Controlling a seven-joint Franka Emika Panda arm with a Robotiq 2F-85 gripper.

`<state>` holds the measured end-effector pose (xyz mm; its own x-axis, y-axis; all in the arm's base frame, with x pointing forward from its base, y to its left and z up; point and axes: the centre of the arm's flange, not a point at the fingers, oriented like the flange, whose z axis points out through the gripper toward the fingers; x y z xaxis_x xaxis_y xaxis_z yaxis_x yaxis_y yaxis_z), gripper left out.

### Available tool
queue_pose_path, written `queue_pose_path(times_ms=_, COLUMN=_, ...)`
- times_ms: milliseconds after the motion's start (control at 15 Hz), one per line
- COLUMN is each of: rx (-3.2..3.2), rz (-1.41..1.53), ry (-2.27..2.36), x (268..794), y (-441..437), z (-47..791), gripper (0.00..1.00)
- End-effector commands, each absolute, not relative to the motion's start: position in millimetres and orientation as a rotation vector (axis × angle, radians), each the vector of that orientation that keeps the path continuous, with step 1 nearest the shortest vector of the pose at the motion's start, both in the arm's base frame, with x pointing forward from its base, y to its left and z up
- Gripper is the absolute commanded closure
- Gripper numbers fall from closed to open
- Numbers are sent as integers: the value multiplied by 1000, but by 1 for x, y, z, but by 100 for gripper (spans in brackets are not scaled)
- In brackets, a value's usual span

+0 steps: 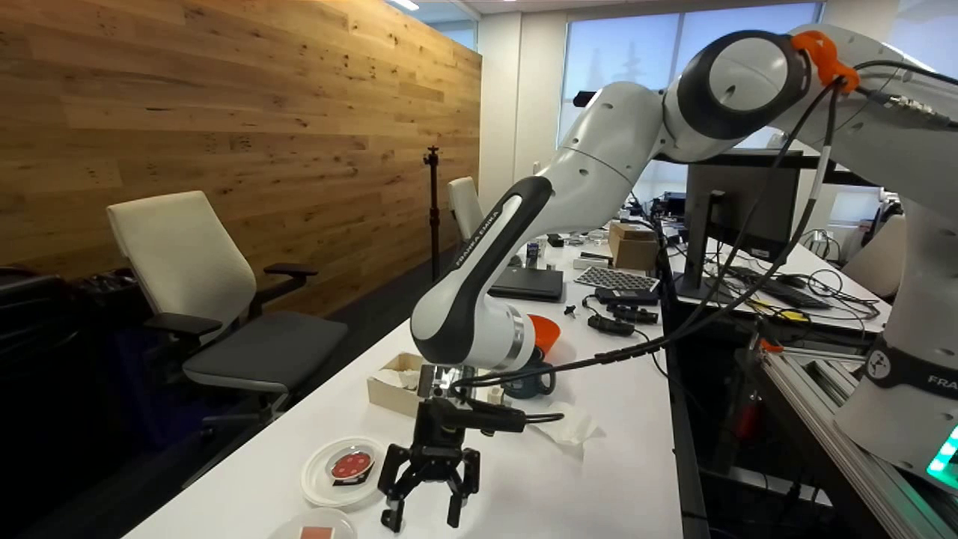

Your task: Pick up one of the post-its

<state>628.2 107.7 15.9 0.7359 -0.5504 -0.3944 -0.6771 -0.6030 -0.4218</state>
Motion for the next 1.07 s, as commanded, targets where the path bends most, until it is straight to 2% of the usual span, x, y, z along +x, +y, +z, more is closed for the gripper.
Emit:
queue_pose_path(times_ms=0, rx=-2347, rz=237, ry=1030, x=599, y=90, z=54, gripper=0)
queue_pose_path(times_ms=600, rx=-2215, rz=137, ry=1307, x=594, y=65, z=108, gripper=0)
queue_pose_path(times_ms=1000, rx=-2335, rz=-84, ry=1569, x=592, y=42, z=152, gripper=0)
